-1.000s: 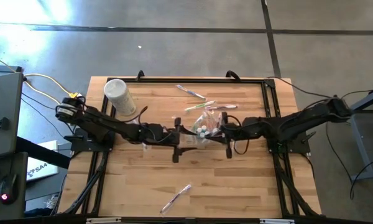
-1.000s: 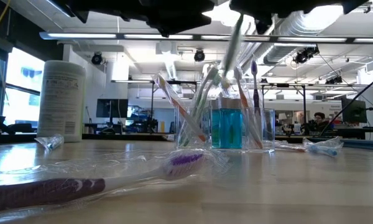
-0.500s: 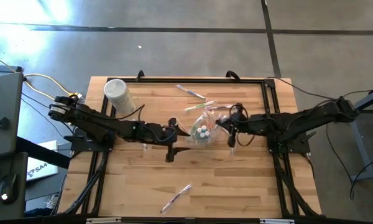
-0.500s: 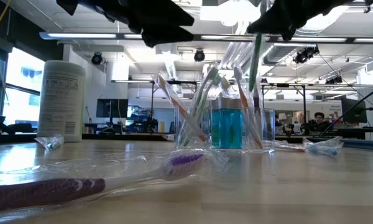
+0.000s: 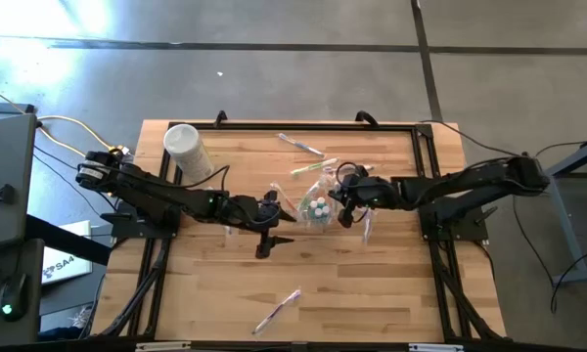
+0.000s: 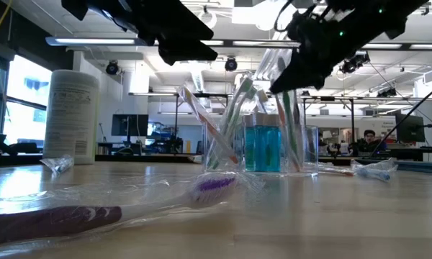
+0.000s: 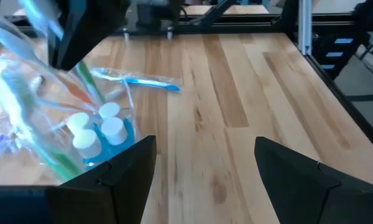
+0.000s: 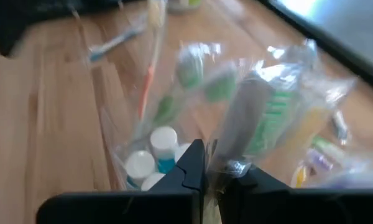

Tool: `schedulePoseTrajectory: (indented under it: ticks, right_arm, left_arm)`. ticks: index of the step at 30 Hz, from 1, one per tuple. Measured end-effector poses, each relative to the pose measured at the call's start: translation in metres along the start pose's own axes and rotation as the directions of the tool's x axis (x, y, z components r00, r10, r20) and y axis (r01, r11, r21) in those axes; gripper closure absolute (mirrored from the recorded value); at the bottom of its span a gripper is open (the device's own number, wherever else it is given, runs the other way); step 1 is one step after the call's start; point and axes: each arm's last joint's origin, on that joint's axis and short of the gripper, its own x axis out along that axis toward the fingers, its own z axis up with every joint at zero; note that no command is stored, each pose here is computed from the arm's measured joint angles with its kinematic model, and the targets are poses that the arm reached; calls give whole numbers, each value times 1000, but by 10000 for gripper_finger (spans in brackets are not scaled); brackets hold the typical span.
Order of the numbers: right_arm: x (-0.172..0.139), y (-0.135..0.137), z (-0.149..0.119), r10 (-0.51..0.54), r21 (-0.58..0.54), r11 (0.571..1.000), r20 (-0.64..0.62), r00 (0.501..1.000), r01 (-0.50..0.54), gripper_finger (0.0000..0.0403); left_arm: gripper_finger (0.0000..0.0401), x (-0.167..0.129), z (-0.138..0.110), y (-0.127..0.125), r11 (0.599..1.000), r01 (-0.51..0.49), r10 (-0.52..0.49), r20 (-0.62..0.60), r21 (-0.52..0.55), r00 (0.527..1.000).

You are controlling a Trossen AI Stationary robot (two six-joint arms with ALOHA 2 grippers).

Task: Pick & Place toothbrushing station
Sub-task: Put the green toothbrush into the transparent organizer

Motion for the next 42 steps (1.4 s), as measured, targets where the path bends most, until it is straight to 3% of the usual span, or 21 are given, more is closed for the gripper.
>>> schedulePoseTrajectory:
  ticks: [8,19,26,32,37,42]
  right_arm:
    - [19,-4,-8,13,24,1000,-52,999,-12,386]
    - [19,-3,-7,8,22,1000,-43,999,-7,291]
    - [0,-5,3,49,26,998,-10,999,-48,216]
    - [-24,-3,7,80,13,997,3,997,-80,198]
    - [-47,-1,6,216,7,976,-46,975,-216,204]
    - [-71,-3,4,381,147,919,-104,919,-365,213]
  left_arm:
    - [134,0,0,0,1000,5,-5,-1,-4,1000]
    - [134,0,-4,0,1000,2,-2,-44,0,999]
    - [134,0,-5,0,1000,1,-1,-54,1,999]
    - [134,0,-7,0,1000,0,1,-70,1,998]
    - [134,0,-8,0,1000,-1,1,-77,-1,997]
    - [134,0,-8,0,1000,-2,2,-81,-1,997]
